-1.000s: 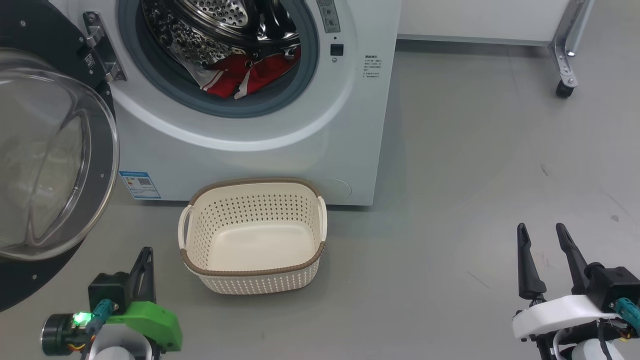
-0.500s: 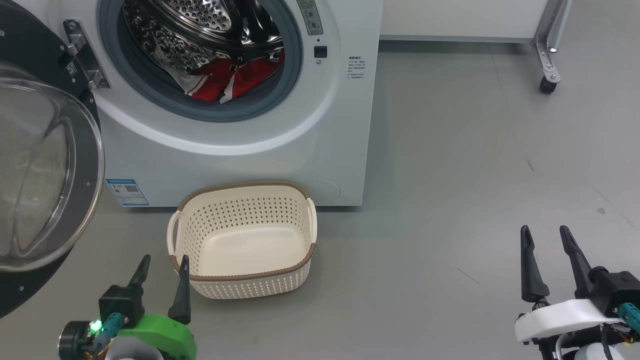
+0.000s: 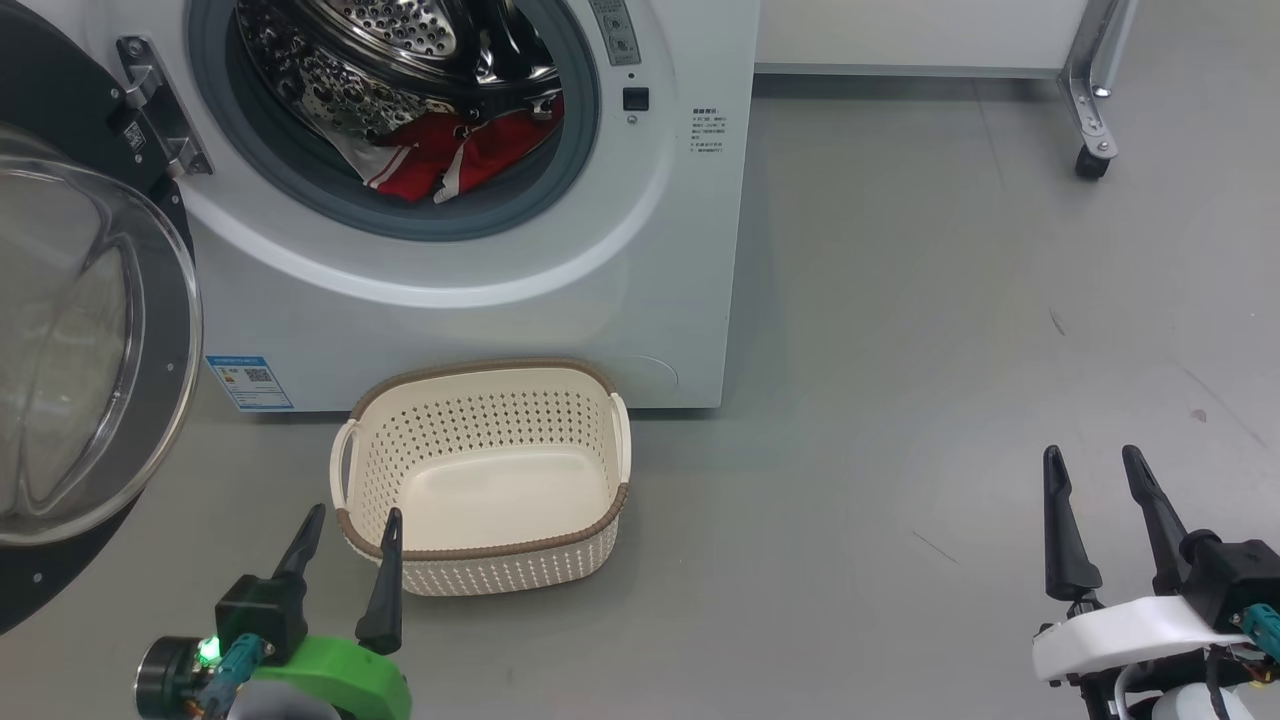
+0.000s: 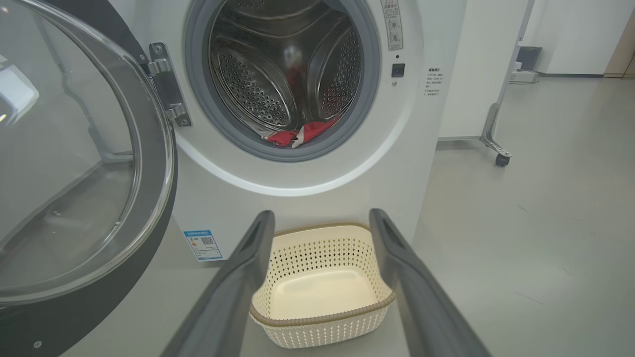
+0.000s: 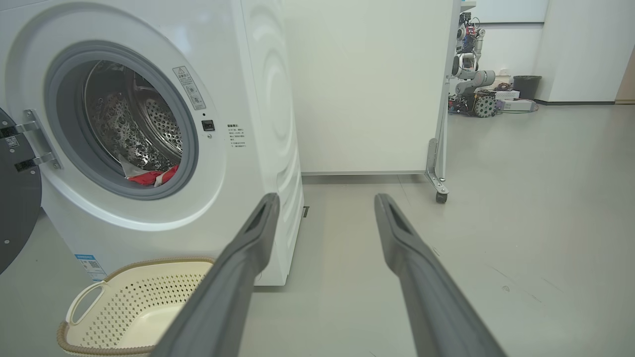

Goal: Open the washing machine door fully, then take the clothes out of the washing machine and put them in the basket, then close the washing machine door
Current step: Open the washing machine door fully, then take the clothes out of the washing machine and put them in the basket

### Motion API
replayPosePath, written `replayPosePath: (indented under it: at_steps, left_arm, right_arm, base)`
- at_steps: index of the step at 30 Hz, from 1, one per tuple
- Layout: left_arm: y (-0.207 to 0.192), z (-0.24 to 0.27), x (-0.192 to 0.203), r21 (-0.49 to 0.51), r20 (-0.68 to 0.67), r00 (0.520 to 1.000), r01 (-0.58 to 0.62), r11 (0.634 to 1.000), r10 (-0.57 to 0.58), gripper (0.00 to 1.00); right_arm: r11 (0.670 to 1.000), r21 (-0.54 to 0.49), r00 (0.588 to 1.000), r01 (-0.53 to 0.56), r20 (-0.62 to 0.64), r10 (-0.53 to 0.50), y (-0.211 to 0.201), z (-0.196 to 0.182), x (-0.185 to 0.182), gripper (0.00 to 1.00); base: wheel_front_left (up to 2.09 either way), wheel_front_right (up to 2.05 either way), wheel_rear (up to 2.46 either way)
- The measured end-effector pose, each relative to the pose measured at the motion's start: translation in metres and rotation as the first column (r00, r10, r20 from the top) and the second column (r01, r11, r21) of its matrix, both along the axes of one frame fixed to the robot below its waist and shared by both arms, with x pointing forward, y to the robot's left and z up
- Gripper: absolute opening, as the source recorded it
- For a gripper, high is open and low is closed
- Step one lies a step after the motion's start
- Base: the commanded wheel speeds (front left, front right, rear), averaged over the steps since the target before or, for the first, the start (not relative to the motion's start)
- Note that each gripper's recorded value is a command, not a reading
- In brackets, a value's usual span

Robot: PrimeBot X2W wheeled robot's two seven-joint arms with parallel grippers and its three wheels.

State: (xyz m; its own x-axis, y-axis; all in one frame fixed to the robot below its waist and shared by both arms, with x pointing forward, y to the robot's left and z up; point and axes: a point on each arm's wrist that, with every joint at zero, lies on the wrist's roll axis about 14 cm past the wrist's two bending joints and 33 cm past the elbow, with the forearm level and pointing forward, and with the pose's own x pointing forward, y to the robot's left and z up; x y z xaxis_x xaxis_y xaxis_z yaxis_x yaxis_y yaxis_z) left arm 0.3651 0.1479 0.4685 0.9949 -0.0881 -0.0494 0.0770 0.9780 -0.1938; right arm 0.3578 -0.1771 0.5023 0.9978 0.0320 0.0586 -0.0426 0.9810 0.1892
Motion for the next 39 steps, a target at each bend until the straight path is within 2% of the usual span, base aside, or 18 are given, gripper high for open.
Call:
replayPosePath:
  at_steps: [10, 33, 39]
  left_arm:
    - [0.0004, 0.0005, -0.0036, -0.029, 0.002, 1.000, -0.008, 1.000, 0.008, 1.00]
    - [0.0008, 0.0061, -0.0012, -0.027, 0.020, 1.000, -0.019, 0.999, 0.019, 1.00]
    - [0.0021, 0.0065, -0.0009, -0.077, 0.017, 0.999, -0.029, 0.997, 0.031, 1.00]
  right_arm:
    - [1.000, 0.002, 1.000, 0.001, 0.002, -0.001, 0.0007, 0.0005, 0.0002, 1.00]
    - [1.000, -0.005, 1.000, 0.003, -0.007, -0.003, -0.0004, -0.0026, 0.0008, 1.00]
    - [1.000, -0.009, 1.000, 0.002, -0.011, -0.002, -0.0001, -0.0039, 0.0012, 1.00]
  base:
    - [0.00, 0.00, 0.00]
    - [0.00, 0.00, 0.00]
    - [0.02, -0.02, 0.00]
